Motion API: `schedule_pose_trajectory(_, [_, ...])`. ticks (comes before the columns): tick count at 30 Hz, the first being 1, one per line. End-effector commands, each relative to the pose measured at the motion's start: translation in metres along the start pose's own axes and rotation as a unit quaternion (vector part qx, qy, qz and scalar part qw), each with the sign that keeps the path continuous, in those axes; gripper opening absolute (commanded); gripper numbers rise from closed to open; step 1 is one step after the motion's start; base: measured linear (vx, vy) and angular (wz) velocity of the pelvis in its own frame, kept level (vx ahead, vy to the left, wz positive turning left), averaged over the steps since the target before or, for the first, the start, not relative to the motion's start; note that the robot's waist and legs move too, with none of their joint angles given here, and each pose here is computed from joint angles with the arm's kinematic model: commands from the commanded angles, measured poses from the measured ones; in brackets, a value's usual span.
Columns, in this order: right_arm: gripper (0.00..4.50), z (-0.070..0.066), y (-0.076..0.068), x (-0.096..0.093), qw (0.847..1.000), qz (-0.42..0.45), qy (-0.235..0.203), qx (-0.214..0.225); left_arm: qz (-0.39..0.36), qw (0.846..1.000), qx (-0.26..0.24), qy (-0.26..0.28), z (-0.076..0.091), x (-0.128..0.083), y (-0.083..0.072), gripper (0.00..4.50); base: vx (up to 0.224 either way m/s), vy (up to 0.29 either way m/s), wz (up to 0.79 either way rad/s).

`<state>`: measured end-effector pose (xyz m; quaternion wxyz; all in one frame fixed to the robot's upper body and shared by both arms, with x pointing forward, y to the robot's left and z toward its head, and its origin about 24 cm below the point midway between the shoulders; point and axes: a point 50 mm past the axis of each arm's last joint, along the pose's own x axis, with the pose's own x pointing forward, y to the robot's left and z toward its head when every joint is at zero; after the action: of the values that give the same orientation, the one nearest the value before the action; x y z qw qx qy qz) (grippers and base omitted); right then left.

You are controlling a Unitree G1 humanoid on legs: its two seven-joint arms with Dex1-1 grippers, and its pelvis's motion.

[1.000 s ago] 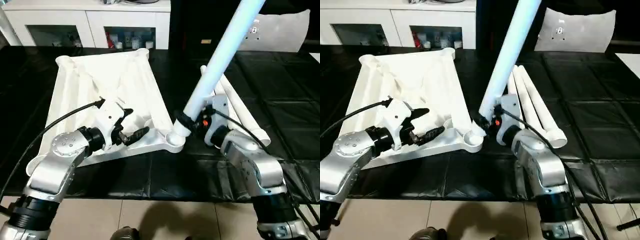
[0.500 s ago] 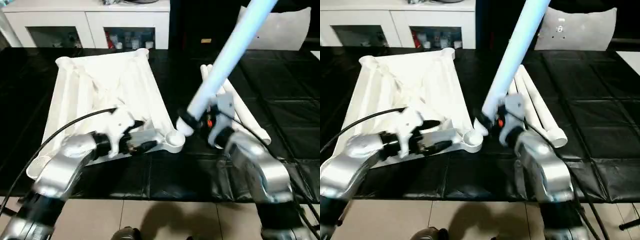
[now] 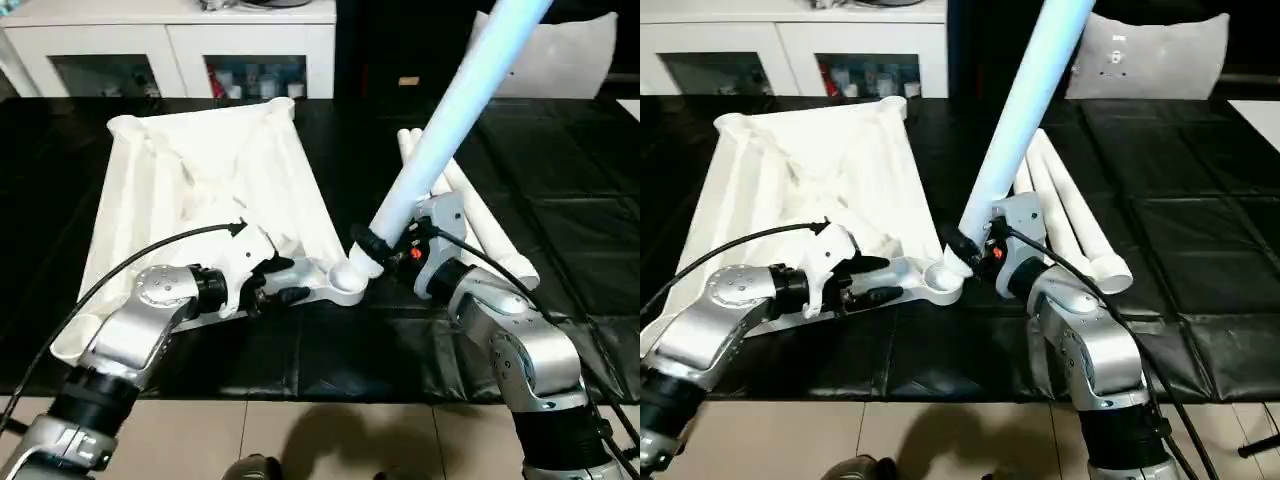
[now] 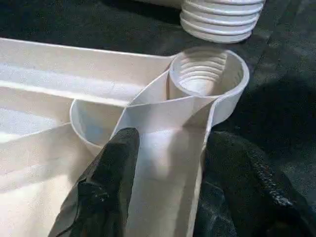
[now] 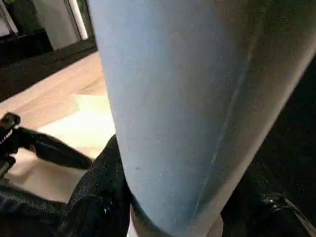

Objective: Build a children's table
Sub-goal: Insert table leg to table base

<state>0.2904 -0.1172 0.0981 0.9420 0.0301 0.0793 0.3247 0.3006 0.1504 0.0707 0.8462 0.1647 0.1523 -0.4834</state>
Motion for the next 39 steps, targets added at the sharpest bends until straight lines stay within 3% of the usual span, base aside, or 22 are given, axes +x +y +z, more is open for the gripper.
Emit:
schedule_pose_trajectory(1, [1.91, 0.0023, 0.0009, -0.0031, 1.0, -0.001, -0.002, 0.001, 0.001, 1.0, 0.011, -0.002, 0.0056, 0.0013, 0.0028, 2.33, 0.0, 0.0, 0.0])
schedule_pose_trajectory(21, [1.91, -0.0001, 0.0081, -0.0037, 1.0, 0.006, -0.003, 0.019, -0.017, 0.999, 0.032, 0.032, -0.0041, -0.0014, 0.0029, 0.7, 0.0, 0.0, 0.0])
schedule_pose_trajectory(28, [1.91, 0.0029, 0.0087, -0.005, 1.0, 0.025, -0.007, 0.009, -0.019, 1.0, 0.023, 0.005, 0.0005, -0.0022, 0.0024, 0.11, 0.0, 0.0, 0.0])
schedule_pose_trajectory(32, [1.91, 0.0019, 0.0095, -0.0051, 1.0, 0.028, 0.0, 0.014, -0.028, 1.0, -0.003, 0.008, -0.0012, -0.0051, 0.0006, 0.09, 0.0, 0.0, 0.0])
schedule_pose_trajectory(37, [1.91, 0.0047, 0.0093, -0.0031, 0.999, 0.028, -0.017, 0.022, -0.04, 0.999, -0.011, 0.014, -0.004, -0.0056, -0.0011, 0.48, 0.0, 0.0, 0.0])
schedule_pose_trajectory(39, [1.91, 0.0078, 0.0084, -0.002, 0.999, 0.015, -0.032, 0.027, -0.04, 0.999, -0.011, 0.015, -0.0044, -0.0053, -0.0003, 0.86, 0.0, 0.0, 0.0])
